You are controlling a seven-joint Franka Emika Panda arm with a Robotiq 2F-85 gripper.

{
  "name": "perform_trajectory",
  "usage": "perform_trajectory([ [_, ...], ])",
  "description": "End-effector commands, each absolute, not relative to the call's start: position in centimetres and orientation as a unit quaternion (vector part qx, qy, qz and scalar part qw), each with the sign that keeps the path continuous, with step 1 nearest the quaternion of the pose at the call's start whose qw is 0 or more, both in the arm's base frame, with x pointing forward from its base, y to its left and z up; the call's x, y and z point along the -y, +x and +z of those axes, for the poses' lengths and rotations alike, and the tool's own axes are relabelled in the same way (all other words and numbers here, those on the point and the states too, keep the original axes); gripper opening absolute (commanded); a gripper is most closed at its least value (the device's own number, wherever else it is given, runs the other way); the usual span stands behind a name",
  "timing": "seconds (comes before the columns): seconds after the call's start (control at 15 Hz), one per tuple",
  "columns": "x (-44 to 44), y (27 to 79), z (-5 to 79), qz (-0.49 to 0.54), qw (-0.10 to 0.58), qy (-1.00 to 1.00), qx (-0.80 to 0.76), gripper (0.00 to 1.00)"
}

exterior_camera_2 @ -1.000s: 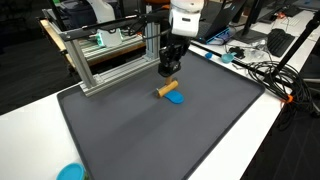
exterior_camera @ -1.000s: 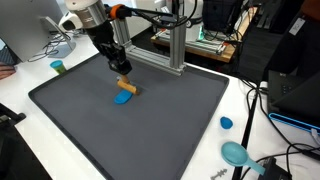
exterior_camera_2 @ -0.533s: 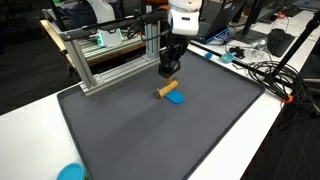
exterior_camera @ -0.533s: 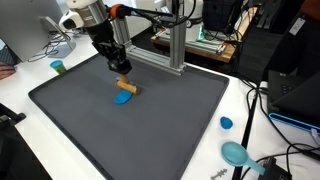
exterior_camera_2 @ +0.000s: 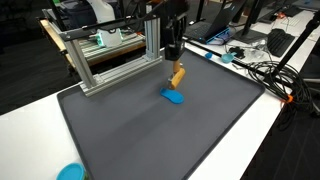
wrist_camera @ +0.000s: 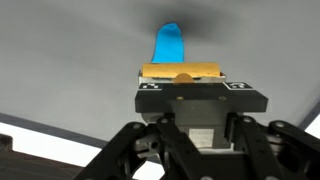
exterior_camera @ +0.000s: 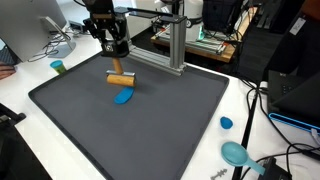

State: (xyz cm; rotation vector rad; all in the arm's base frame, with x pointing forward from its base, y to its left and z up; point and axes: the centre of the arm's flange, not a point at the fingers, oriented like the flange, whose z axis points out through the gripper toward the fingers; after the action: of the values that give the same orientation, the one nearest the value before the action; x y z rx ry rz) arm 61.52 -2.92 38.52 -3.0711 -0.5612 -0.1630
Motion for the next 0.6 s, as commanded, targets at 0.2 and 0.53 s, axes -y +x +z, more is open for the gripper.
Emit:
perform_trajectory([
  [0.2, 2.2, 59.4, 39.8, -0.036, -0.009, -0.934, 0.354, 0.22],
  [0.53, 1.6, 60.3, 39.4, -0.017, -0.007, -0.880, 0.474, 0.22],
])
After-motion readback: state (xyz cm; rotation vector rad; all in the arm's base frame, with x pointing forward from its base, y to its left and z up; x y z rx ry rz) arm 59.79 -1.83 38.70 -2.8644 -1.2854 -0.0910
